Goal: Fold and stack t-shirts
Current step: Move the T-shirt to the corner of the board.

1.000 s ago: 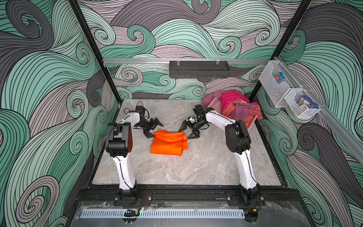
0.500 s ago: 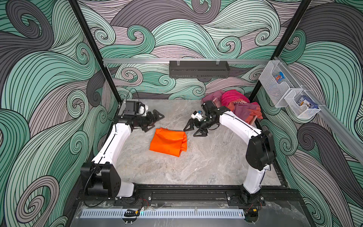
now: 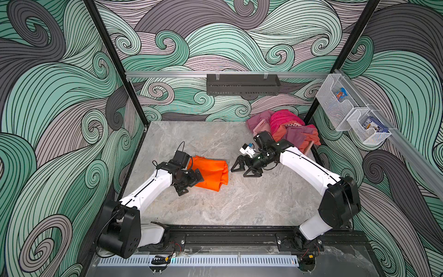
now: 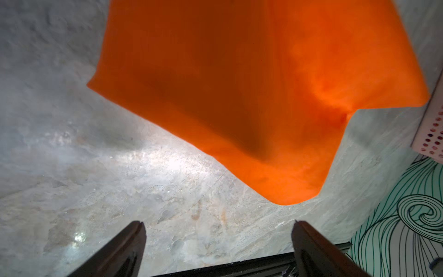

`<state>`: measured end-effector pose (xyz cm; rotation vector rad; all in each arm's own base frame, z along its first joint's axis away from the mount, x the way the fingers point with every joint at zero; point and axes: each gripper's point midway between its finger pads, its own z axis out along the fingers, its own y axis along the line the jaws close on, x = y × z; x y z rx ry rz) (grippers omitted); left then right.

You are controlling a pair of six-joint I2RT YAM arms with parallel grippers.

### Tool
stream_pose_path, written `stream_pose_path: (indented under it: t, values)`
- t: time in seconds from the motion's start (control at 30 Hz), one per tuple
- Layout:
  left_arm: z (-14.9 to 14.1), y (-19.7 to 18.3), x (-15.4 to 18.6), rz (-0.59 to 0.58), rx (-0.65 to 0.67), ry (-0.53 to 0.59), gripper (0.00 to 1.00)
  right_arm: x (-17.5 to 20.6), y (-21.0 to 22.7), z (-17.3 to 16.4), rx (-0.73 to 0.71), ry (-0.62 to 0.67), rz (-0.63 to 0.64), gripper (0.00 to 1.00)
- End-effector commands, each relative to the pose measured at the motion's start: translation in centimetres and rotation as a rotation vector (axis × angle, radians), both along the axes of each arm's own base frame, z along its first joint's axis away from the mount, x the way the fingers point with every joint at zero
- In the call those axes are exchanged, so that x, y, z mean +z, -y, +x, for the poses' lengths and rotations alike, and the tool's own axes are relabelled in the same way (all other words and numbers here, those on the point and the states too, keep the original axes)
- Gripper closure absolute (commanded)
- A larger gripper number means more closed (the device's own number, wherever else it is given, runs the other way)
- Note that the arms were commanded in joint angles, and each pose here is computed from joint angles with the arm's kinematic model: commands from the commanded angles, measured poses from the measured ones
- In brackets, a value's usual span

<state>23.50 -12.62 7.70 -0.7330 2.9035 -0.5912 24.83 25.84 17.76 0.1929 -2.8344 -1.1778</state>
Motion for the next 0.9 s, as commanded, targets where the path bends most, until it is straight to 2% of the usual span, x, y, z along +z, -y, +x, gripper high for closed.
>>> stream_pose_path:
  t: [0.0,0.13,0.33,0.63,0.67,0.8,0.87]
  values:
    - [1.1,-0.7,-0.7,0.056,0.079,0.03,0.01,-0.3,0.4,-0.7,0.009,0.006,-0.011,0.01]
    - [2.8,-0.2,-1.7,0.065,0.097,0.083,0.01,-0.3,0.5,-1.3,0.015,-0.003,-0.001,0.01]
    - [5.9,1.8,-1.8,0.016,0.099,0.189,0.01,-0.2,0.6,-2.0,0.018,-0.014,0.013,0.01]
    - [6.1,3.8,-8.1,0.02,0.081,0.03,0.03,-0.3,0.7,-2.4,0.025,-0.035,0.016,0.01]
    - [6.2,4.1,-8.5,0.012,0.077,0.02,0.07,-0.2,0.7,-2.5,0.028,-0.032,0.015,0.01]
    - [6.7,4.8,-9.1,0.003,0.049,0.015,0.39,0.0,1.0,-2.5,0.027,-0.025,0.004,0.01]
    - [7.2,5.1,-8.6,0.005,0.03,0.024,0.48,0.0,1.1,-2.5,0.023,-0.02,0.002,0.01]
